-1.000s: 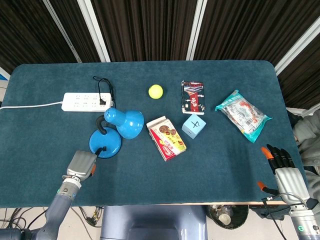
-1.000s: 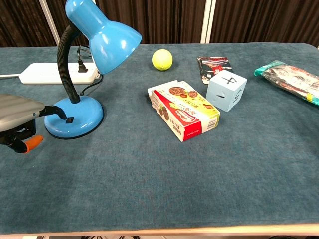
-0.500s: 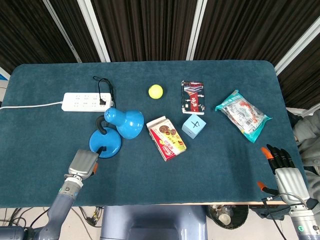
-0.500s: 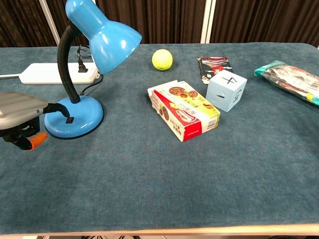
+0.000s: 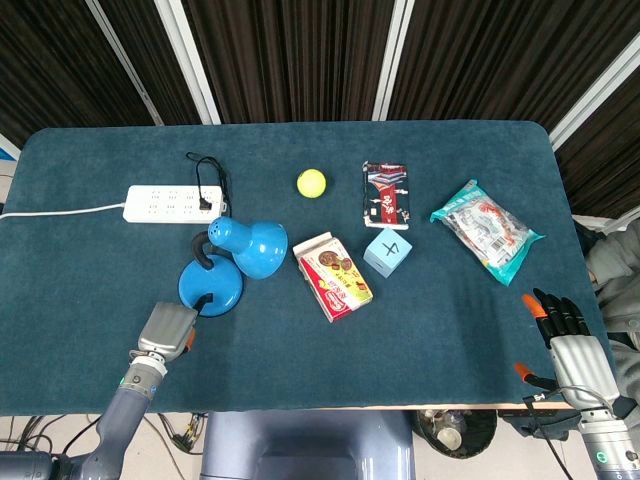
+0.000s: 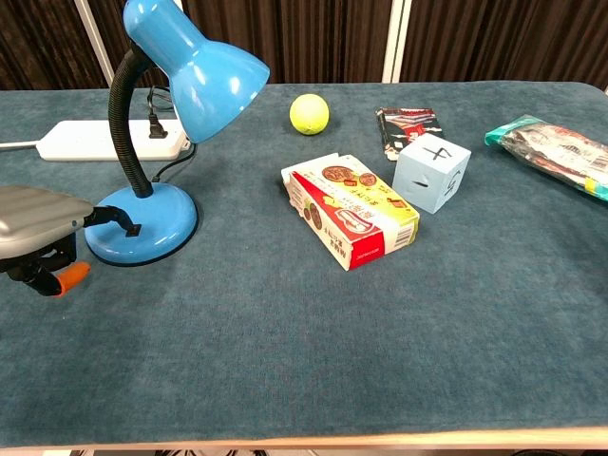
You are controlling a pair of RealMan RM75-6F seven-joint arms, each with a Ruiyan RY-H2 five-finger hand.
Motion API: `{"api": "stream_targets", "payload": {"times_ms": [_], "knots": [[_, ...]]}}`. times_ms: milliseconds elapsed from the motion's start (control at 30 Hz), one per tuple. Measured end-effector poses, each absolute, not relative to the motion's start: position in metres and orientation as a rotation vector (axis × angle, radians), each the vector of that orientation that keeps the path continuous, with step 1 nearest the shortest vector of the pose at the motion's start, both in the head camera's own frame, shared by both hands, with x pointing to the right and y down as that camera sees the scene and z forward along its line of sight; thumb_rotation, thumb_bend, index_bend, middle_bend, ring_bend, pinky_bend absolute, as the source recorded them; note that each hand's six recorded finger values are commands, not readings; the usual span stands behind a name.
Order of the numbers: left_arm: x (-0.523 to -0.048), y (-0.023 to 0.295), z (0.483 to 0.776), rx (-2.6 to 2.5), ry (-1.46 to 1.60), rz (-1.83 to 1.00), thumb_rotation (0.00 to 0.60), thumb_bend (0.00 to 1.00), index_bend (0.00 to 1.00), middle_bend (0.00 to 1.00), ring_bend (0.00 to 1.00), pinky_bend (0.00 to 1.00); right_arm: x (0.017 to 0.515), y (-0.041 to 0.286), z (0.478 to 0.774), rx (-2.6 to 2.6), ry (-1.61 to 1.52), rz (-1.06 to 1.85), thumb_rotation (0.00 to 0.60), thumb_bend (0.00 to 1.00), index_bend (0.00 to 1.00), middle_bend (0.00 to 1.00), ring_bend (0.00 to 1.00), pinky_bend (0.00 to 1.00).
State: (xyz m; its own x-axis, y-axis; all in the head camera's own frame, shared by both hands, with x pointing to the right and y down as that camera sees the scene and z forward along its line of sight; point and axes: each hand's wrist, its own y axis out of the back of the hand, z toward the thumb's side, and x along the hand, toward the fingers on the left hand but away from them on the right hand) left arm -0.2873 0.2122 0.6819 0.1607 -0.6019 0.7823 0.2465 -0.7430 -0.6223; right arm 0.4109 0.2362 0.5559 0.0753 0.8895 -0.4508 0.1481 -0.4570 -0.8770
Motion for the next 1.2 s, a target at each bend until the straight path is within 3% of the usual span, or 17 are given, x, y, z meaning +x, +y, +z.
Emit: {"api": "stream_targets", "payload": {"times_ms": [567,667,733,833,933,1200], "knots": [[-0.292,0.223,0.675,-1.755,0.324,-1.621,0.6,0.53,0.19,0.9,0.91,0.89,0.41,0.236,0.556,-1.702,-1.038,1.435,0.6,0.24,0.0,0.0,0.0,0.0],[-0.291,0.215,0.667,-1.757,0.396,-1.589,0.6,0.4,0.09,0.67,0.71,0.72,0.41,0.236,0.556,-1.702,-1.038,1.435,0.6,0.23,0.0,0.0,0.0,0.0],[-0.291,0.21,0.66,-1.759,0.452,-1.566,0.6,0.27,0.01,0.34,0.4,0.45,0.411,0.236,0.556,-1.702,-1.037,1.435,0.6,0.24,0.0,0.0,0.0,0.0],[-0.298,0.202,0.646,-1.76,0.548,-1.53,0.6,0.17,0.0,0.04,0.09,0.16,0.411,0.236,0.556,-1.701,-1.036,1.435,0.6,0.24,0.0,0.0,0.0,0.0],[-0.316,0.196,0.631,-1.731,0.619,-1.502,0.6,0.13,0.0,0.0,0.0,0.02,0.411,0.236,0.556,-1.697,-1.032,1.436,0.6,0.24,0.0,0.0,0.0,0.0],[-0.383,0.204,0.595,-1.616,0.716,-1.449,0.6,0.11,0.0,0.0,0.0,0.01,0.41,0.236,0.556,-1.682,-1.021,1.437,0.6,0.24,0.0,0.0,0.0,0.0]]}}
